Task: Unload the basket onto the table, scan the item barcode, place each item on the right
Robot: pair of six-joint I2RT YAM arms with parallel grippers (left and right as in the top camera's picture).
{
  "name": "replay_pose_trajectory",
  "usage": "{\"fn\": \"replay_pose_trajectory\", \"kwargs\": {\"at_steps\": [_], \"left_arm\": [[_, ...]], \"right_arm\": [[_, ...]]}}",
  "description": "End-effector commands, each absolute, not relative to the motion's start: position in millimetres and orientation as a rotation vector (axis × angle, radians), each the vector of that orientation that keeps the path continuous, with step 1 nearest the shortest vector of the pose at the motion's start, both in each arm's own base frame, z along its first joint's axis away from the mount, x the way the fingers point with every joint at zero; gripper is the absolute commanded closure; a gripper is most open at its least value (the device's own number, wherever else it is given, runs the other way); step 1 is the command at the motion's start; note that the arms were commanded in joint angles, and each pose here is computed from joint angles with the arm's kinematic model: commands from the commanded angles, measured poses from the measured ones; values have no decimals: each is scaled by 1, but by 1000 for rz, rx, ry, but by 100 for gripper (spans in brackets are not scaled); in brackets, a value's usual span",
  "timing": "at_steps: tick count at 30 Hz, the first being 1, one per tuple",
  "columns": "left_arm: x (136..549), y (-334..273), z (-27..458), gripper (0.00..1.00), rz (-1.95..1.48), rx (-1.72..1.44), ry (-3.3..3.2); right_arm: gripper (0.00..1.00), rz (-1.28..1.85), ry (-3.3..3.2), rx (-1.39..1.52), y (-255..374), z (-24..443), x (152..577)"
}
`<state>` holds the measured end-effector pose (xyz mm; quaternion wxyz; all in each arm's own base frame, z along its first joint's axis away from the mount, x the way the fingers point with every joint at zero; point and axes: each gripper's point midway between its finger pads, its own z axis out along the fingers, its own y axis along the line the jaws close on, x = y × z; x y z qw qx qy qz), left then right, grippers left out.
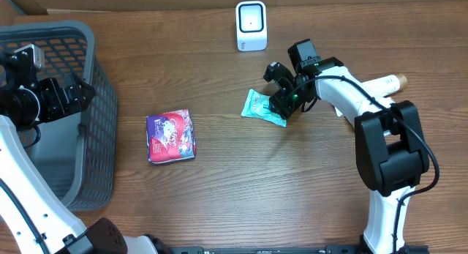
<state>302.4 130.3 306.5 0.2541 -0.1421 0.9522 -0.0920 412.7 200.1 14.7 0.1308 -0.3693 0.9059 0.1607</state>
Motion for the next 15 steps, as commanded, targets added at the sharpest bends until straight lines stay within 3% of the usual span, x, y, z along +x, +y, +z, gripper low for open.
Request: {"fn": "replay_pose_trajectory", "kwargs": {"at_steps": [1, 7, 11, 15], "left_arm": [[304, 131, 305, 0, -249, -382, 2592], [304, 131, 305, 0, -249, -382, 2592], [304, 131, 305, 0, -249, -382, 2592], [304, 131, 305, 0, -249, -382, 2592]], "right_arm": [[53, 520, 2742, -1009, 199, -9, 395], [62, 634, 2789, -1014, 204, -7, 377], [61, 689, 2820, -1012, 205, -8, 366], [53, 727, 2851, -1012, 203, -21, 350]]}}
